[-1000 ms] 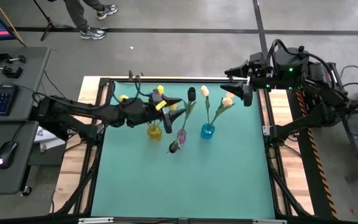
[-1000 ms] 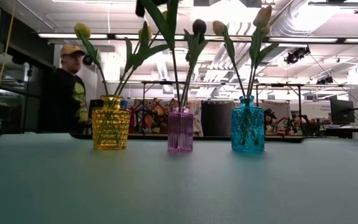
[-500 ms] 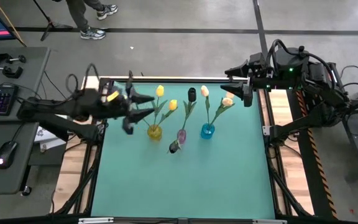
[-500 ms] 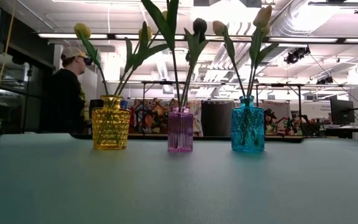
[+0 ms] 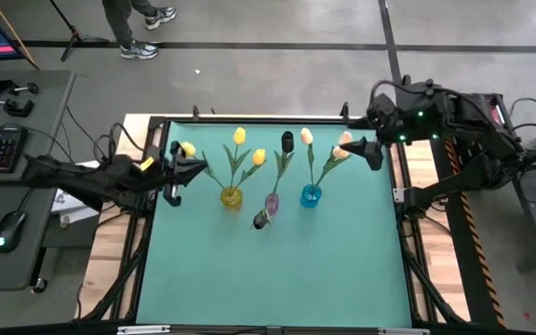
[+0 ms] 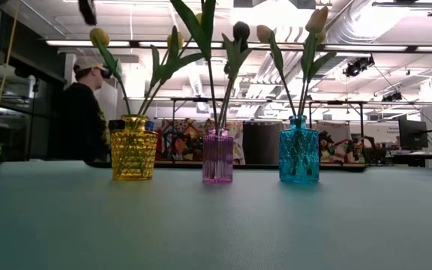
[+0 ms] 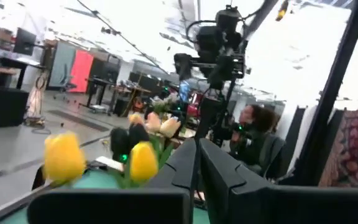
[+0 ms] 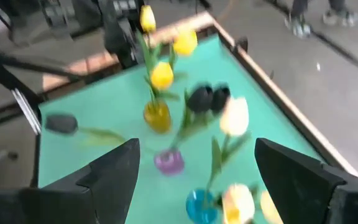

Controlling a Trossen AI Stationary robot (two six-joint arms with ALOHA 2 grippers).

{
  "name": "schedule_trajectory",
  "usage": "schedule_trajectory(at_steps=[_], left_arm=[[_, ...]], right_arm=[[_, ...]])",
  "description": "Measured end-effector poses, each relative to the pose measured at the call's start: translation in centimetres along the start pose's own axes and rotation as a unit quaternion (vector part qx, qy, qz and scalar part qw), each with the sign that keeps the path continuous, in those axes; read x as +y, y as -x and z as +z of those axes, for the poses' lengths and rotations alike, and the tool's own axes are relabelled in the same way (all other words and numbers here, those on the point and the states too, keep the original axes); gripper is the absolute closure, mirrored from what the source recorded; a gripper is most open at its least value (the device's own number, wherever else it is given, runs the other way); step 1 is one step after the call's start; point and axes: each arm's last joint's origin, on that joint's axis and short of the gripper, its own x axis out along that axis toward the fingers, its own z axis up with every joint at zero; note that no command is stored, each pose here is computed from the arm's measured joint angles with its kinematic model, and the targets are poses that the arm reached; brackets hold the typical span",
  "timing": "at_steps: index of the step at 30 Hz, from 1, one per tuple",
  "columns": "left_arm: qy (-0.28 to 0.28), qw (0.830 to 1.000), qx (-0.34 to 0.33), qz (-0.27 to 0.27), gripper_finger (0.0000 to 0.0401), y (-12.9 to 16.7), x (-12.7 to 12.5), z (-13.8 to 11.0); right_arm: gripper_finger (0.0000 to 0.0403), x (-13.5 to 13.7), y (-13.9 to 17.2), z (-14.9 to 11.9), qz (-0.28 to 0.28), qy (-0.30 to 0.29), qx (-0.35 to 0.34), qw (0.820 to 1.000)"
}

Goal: Sort flowers into vase by color
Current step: Return to Home Position

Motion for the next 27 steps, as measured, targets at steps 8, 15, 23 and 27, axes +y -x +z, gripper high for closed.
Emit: schedule_trajectory(at_steps=[8, 15, 23, 27], left_arm=[[0.038, 0.999, -0.026, 0.02, 0.04, 3.2, 1.8, -2.4], [0.068, 0.996, -0.051, 0.022, 0.0401, 5.3, 2.8, -3.9], [0.096, 0.994, -0.048, 0.031, 0.0401, 6.5, 3.9, -6.6], [0.113, 0.992, -0.008, 0.061, 0.0401, 6.6, 4.3, -8.0]], right_arm=[[0.0172, -0.4, 1.6, -3.2, 0.003, -0.02, 0.036, 0.999], [0.0292, -1.7, 2.6, -9.6, 0.027, -0.097, 0.036, 0.994], [0.0396, -3.2, 1.2, -15.3, 0.074, -0.148, -0.044, 0.985], [0.0389, -3.5, 0.1, -16.9, 0.091, -0.161, -0.065, 0.981]])
